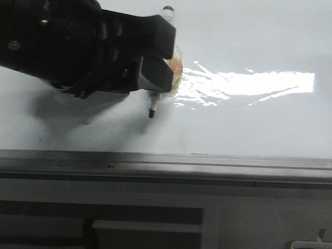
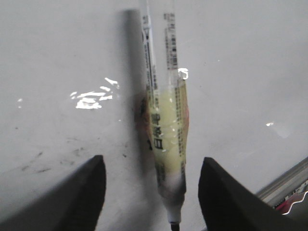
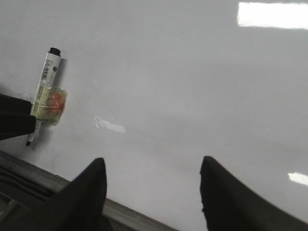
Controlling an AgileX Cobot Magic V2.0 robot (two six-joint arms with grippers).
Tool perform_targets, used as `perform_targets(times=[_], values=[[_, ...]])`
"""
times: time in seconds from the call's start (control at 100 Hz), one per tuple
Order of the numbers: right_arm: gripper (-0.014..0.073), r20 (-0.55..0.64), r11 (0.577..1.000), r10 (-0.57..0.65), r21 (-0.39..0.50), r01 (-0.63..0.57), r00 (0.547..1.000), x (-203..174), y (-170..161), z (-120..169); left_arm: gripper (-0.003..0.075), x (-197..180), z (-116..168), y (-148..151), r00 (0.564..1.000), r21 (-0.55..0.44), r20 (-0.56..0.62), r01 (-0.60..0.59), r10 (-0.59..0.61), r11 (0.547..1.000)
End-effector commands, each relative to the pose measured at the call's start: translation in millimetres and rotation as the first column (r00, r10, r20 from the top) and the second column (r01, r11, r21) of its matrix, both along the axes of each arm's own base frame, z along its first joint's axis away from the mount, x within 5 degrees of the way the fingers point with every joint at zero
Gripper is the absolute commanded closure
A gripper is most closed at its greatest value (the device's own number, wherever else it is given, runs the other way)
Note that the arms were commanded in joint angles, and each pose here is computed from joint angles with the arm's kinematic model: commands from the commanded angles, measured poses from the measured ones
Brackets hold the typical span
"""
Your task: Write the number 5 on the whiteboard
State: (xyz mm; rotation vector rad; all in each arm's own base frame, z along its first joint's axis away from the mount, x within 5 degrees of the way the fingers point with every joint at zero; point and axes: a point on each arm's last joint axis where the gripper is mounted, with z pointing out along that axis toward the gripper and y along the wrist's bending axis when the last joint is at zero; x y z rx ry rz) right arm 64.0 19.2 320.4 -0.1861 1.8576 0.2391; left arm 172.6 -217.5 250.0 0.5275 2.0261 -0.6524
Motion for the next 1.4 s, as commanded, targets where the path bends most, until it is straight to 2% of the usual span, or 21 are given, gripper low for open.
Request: perform_targets(times=[0.0,0.06,0.13,0.21,0.24,0.25,0.36,0.47,0.54,0.61,0.72,0.82,0.93,0.99,1.02,1.161,1.281,1.391], values=[[0.021,0.088,1.0,-0.002,0.017,0.001,0.996,2,0,17,0.0347,4,15,-4,0.998,-0.042,0.054,-0.02,0.022,0.999],[0.021,0.088,1.0,-0.002,0.019,0.0,0.996,2,0,17,0.0389,5,10,-5,0.999,-0.037,0.033,-0.026,0.027,0.999],[0.021,0.082,0.999,0.007,0.043,-0.01,0.997,2,2,17,0.0489,4,7,-6,0.999,-0.043,-0.001,-0.033,0.033,0.999],[0.021,0.08,0.997,0.049,0.052,-0.053,0.996,0,5,21,0.0664,3,9,-6,1.0,-0.046,-0.012,-0.019,0.019,0.999],[0.021,0.081,0.995,0.092,0.027,-0.095,0.992,-2,8,24,0.0738,1,9,-6,1.0,-0.048,-0.018,-0.01,0.01,0.999],[0.021,0.078,0.993,0.113,0.013,-0.114,0.991,-2,9,25,0.0741,1,10,-6,1.0,-0.048,-0.015,-0.006,0.005,0.999],[0.021,0.048,0.958,0.283,-0.064,-0.28,0.958,-3,21,32,0.0741,-5,16,-5,0.998,-0.03,0.01,0.063,-0.063,0.998],[0.021,-0.017,0.901,0.423,-0.098,-0.422,0.906,1,34,33,0.0741,-18,24,-2,0.975,0.055,0.066,0.21,-0.214,0.976],[0.021,-0.065,0.858,0.493,-0.125,-0.497,0.867,5,42,29,0.0741,-27,27,2,0.94,0.146,0.09,0.314,-0.328,0.938],[0.021,-0.113,0.82,0.541,-0.148,-0.553,0.833,9,48,24,0.0741,-36,27,7,0.891,0.264,0.093,0.408,-0.444,0.874],[0.0209,-0.154,0.769,0.595,-0.178,-0.614,0.789,15,57,19,0.0741,-45,29,17,0.836,0.39,0.094,0.469,-0.541,0.792],[0.0207,-0.127,0.722,0.653,-0.195,-0.664,0.747,18,66,20,0.0741,-48,35,21,0.815,0.417,0.13,0.472,-0.565,0.777],[0.0207,-0.05,0.682,0.71,-0.2,-0.704,0.702,17,75,26,0.0741,-62,45,21,0.718,0.485,0.216,0.509,-0.662,0.711],[0.0207,-0.023,0.68,0.715,-0.204,-0.704,0.698,17,78,28,0.0741,-69,48,19,0.672,0.507,0.25,0.523,-0.697,0.685],[0.0207,-0.015,0.676,0.721,-0.205,-0.708,0.693,17,79,28,0.0741,-73,51,19,0.649,0.512,0.274,0.526,-0.709,0.679],[0.0207,-0.007,0.644,0.752,-0.205,-0.737,0.659,16,87,28,0.0741,-80,59,14,0.604,0.51,0.356,0.514,-0.713,0.69],[0.0207,-0.007,0.62,0.773,-0.203,-0.758,0.634,16,94,27,0.0741,-80,63,11,0.596,0.49,0.406,0.497,-0.692,0.716],[0.0207,0.013,0.635,0.763,-0.202,-0.746,0.646,22,100,27,0.0741,-80,64,11,0.595,0.489,0.409,0.497,-0.692,0.717]])
